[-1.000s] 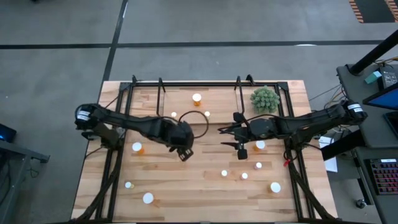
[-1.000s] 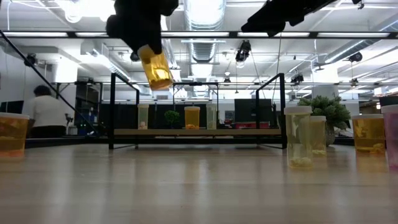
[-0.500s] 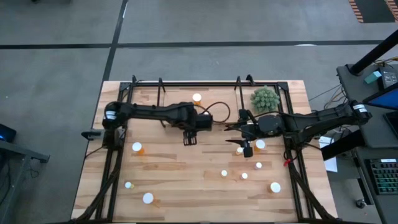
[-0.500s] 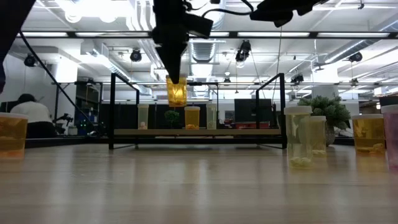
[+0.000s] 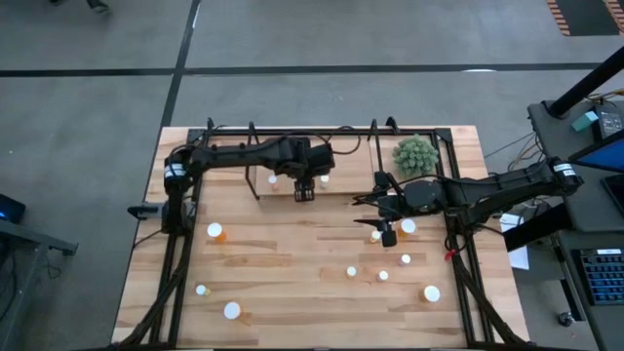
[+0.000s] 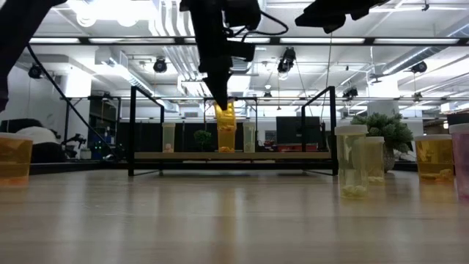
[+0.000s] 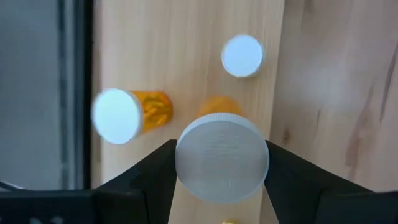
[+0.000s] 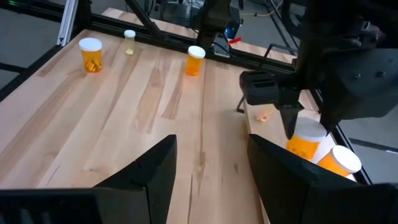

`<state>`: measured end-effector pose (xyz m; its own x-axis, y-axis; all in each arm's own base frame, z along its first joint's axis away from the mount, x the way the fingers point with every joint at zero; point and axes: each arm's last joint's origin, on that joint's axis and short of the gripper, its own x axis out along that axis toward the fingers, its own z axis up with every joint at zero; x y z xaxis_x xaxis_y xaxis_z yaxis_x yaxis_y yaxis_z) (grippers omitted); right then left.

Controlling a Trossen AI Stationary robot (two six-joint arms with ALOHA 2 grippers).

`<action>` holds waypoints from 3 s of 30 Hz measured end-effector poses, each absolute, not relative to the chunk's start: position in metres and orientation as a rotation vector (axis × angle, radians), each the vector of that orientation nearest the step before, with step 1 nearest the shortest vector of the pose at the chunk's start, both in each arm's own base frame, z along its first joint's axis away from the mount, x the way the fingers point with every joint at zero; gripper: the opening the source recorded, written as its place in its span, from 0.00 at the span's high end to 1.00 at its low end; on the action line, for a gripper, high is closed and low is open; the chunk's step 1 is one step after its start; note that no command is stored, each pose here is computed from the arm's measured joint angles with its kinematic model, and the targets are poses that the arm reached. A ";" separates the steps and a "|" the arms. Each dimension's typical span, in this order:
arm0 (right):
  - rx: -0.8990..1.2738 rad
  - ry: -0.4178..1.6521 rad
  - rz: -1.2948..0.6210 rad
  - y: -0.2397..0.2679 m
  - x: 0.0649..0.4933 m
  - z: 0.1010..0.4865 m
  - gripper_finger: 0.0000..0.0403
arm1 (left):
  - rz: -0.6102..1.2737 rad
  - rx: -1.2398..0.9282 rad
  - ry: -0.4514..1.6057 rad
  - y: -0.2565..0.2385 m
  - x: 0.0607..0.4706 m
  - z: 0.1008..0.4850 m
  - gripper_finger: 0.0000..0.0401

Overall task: Pick and place medicine bottles onto shelf by color
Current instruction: Put the large orange pill bottle on the shelf aligned with the other large orange pill bottle

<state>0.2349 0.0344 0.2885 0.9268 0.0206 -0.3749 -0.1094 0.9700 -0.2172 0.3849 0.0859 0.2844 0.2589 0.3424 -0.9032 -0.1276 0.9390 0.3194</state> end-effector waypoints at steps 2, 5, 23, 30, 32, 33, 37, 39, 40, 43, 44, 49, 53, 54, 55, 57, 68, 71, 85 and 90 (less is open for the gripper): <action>-0.238 0.380 0.067 0.034 0.235 0.289 0.54 | 0.306 0.176 1.280 0.088 0.384 0.281 0.52; -0.242 0.380 0.068 0.034 0.235 0.288 0.54 | 0.297 0.166 1.269 0.089 0.385 0.278 0.52; -0.240 0.381 0.067 0.034 0.235 0.288 0.54 | 0.335 0.112 1.266 0.093 0.384 0.262 0.52; -0.238 0.381 0.067 0.034 0.235 0.288 0.54 | 0.353 0.087 1.273 0.093 0.383 0.259 0.50; -0.238 0.382 0.067 0.034 0.235 0.288 0.54 | 0.356 0.084 1.273 0.094 0.383 0.259 0.48; -0.238 0.383 0.067 0.034 0.235 0.288 0.54 | 0.361 0.079 1.269 0.095 0.383 0.259 0.47; -0.239 0.387 0.068 0.034 0.235 0.288 0.54 | 0.368 0.076 1.245 0.097 0.384 0.260 0.44; -0.239 0.389 0.068 0.034 0.235 0.287 0.54 | 0.372 0.073 1.245 0.099 0.384 0.260 0.44; -0.239 0.390 0.068 0.034 0.235 0.287 0.54 | 0.374 0.072 1.245 0.100 0.384 0.260 0.44; -0.239 0.391 0.068 0.034 0.235 0.287 0.54 | 0.378 0.069 1.246 0.101 0.383 0.260 0.44; -0.239 0.391 0.068 0.034 0.235 0.287 0.54 | 0.379 0.069 1.245 0.102 0.383 0.260 0.44; -0.240 0.398 0.069 0.034 0.235 0.287 0.54 | 0.378 0.075 1.231 0.102 0.384 0.265 0.44; -0.240 0.399 0.069 0.034 0.235 0.287 0.54 | 0.372 0.083 1.194 0.097 0.382 0.279 0.43; -0.240 0.399 0.069 0.034 0.235 0.286 0.54 | 0.370 0.086 1.183 0.095 0.381 0.282 0.43; -0.240 0.399 0.069 0.034 0.235 0.287 0.54 | 0.367 0.089 1.167 0.092 0.380 0.287 0.43; -0.241 0.399 0.068 0.034 0.235 0.286 0.54 | 0.355 0.099 1.143 0.085 0.378 0.295 0.44; -0.204 0.412 0.061 0.034 0.234 0.285 0.54 | 0.164 0.180 0.779 -0.012 0.368 0.345 0.44; -0.168 0.428 0.054 0.034 0.233 0.284 0.54 | 0.098 0.226 0.688 -0.041 0.359 0.351 0.44; 0.154 0.438 0.063 0.037 0.235 0.293 0.54 | -0.017 0.331 0.373 -0.090 0.310 0.349 0.44; 0.293 0.524 0.020 0.038 0.235 0.307 0.54 | 0.013 0.348 0.299 -0.084 0.292 0.343 0.44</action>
<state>0.2348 0.0378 0.3068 0.8668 0.0930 -0.4900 0.0557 0.9583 0.2804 0.2925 -0.0840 0.3427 0.9560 0.0637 -0.2862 0.0385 0.9403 0.3381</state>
